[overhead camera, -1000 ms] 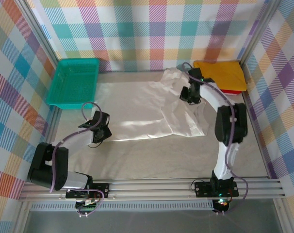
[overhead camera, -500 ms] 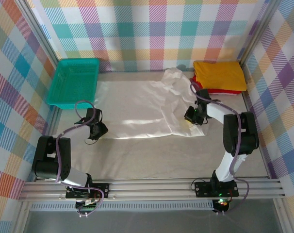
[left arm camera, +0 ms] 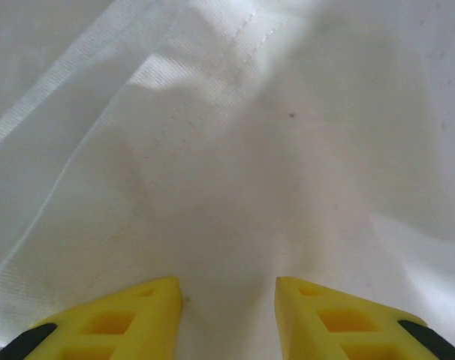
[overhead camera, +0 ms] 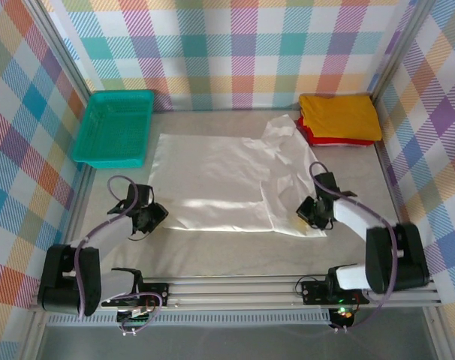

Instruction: Fold and stack the t-shirts

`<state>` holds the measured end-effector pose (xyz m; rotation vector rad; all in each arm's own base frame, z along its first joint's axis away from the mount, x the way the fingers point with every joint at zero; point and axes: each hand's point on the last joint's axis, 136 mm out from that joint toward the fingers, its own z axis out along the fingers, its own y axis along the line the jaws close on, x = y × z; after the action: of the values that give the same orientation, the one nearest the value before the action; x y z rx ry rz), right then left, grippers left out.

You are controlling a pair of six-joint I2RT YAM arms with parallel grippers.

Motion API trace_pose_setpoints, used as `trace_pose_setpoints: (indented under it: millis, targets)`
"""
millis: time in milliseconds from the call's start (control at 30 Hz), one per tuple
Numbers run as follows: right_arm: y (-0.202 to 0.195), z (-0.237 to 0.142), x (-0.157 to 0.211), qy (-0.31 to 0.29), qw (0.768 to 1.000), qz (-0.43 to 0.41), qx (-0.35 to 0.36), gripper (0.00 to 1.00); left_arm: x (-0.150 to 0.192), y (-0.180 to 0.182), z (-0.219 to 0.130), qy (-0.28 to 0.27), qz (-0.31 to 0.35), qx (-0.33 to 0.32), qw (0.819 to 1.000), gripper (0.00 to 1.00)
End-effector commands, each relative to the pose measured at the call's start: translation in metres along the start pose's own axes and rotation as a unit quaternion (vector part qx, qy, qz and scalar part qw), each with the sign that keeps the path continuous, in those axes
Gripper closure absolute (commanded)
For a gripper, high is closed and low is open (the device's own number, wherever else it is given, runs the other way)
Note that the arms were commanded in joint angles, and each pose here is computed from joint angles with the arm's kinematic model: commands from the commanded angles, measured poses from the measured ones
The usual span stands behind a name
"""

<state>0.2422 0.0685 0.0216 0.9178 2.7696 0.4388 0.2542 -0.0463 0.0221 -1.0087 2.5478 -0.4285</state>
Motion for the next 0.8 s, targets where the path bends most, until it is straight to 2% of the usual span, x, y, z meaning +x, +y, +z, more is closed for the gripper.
trace_pose_setpoints:
  millis: [0, 133, 267, 300, 400, 533, 633, 767]
  targets:
    - [-0.026, -0.010, 0.013, -0.008, 0.999, 0.036, 0.036, 1.00, 0.052, 0.038, -0.005, 0.079, -0.026, -0.055, 0.995, 0.62]
    - [-0.007, -0.028, -0.003, -0.032, 0.999, -0.004, 0.019, 1.00, 0.044, 0.019, -0.026, 0.048, 0.002, -0.033, 0.998, 0.62]
    - [0.050, -0.051, -0.026, -0.052, 0.993, -0.079, -0.066, 1.00, 0.001, -0.024, -0.053, -0.009, 0.053, -0.011, 0.998, 0.60]
    - [0.059, -0.053, -0.031, -0.052, 0.992, -0.091, -0.067, 1.00, -0.008, -0.036, -0.055, -0.017, 0.064, -0.005, 0.998, 0.60]
    - [0.086, -0.050, -0.047, -0.047, 0.989, -0.122, -0.074, 1.00, -0.027, -0.086, -0.046, -0.016, 0.104, 0.038, 0.994, 0.61]
    - [0.125, -0.030, -0.064, -0.019, 0.985, -0.144, -0.095, 1.00, -0.037, -0.128, -0.024, -0.015, 0.166, 0.030, 0.986, 0.62]
    - [0.137, -0.008, -0.070, -0.006, 0.986, -0.143, -0.085, 1.00, -0.046, -0.144, -0.007, -0.015, 0.163, 0.039, 0.986, 0.61]
    - [0.133, 0.017, -0.080, -0.015, 0.990, -0.119, -0.070, 1.00, -0.058, -0.141, 0.016, -0.021, 0.155, 0.018, 0.988, 0.62]
